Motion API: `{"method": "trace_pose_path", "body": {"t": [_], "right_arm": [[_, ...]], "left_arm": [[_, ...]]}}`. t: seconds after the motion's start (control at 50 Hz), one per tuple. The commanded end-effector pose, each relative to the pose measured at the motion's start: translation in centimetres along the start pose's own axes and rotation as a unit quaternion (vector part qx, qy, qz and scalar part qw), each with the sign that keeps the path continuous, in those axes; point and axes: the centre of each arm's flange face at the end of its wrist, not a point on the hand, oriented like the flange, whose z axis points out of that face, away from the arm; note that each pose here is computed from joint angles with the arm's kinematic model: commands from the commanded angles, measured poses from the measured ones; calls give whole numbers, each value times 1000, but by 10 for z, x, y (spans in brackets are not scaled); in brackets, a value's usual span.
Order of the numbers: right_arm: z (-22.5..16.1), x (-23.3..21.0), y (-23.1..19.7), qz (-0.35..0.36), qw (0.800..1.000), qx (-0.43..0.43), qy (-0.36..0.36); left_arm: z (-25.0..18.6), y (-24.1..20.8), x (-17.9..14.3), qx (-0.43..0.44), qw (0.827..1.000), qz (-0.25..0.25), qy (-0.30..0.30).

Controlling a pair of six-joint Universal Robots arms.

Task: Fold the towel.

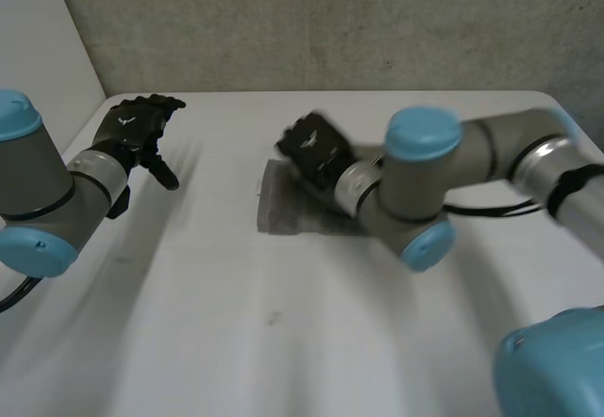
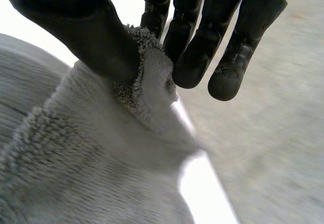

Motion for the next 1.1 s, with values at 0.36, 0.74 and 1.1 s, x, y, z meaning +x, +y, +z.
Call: {"method": "trace_pose_path", "body": {"t": [0.36, 0.74, 1.1], "right_arm": [[-46, 75, 9, 185, 973, -98, 96], [-114, 91, 119, 244, 937, -214, 134], [-66, 103, 34, 182, 972, -68, 132]], "left_arm": [[0, -4, 18, 19, 1000, -8, 21], [-4, 0, 28, 11, 999, -12, 32], [-14, -9, 29, 17, 999, -13, 31]]}}
